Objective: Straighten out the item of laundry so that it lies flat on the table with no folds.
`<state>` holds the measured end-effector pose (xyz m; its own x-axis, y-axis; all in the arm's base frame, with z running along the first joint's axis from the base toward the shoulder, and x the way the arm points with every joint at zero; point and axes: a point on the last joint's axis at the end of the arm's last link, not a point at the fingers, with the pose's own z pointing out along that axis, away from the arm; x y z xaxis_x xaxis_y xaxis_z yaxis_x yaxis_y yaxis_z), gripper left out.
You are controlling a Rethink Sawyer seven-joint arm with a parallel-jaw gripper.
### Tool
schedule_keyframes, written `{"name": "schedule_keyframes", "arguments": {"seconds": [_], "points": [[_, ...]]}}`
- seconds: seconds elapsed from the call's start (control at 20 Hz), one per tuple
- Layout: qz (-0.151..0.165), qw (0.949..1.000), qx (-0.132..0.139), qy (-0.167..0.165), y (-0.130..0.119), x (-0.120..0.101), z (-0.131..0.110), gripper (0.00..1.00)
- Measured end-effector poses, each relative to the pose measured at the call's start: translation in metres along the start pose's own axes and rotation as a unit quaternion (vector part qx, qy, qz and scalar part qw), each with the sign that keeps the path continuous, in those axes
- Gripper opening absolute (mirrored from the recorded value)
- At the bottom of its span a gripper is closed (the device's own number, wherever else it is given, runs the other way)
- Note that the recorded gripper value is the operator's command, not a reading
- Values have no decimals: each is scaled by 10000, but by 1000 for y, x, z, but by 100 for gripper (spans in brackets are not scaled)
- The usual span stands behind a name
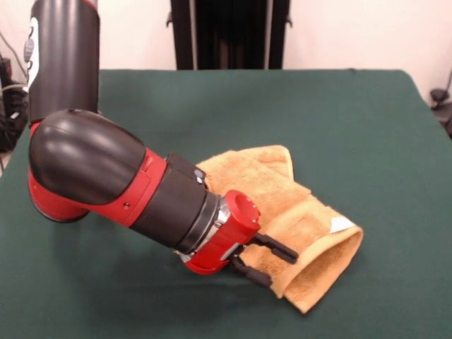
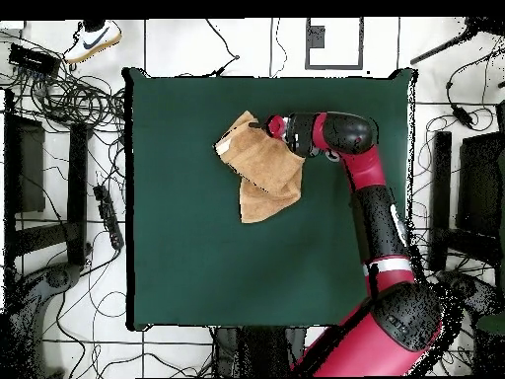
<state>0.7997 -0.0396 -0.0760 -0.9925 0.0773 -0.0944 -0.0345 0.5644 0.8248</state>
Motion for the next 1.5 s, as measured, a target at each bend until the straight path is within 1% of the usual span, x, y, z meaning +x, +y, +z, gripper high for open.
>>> {"name": "schedule_keyframes", "arguments": {"seconds": [0.3,0.9,0.95,1.35,1.5], "points": [[-20,10000,-4,29,3,0,5,0],[-19,10000,-4,28,3,0,4,0],[-19,10000,-5,29,3,0,4,100],[-37,10000,18,32,4,-1,3,100],[-58,9999,75,61,4,0,4,100]]}}
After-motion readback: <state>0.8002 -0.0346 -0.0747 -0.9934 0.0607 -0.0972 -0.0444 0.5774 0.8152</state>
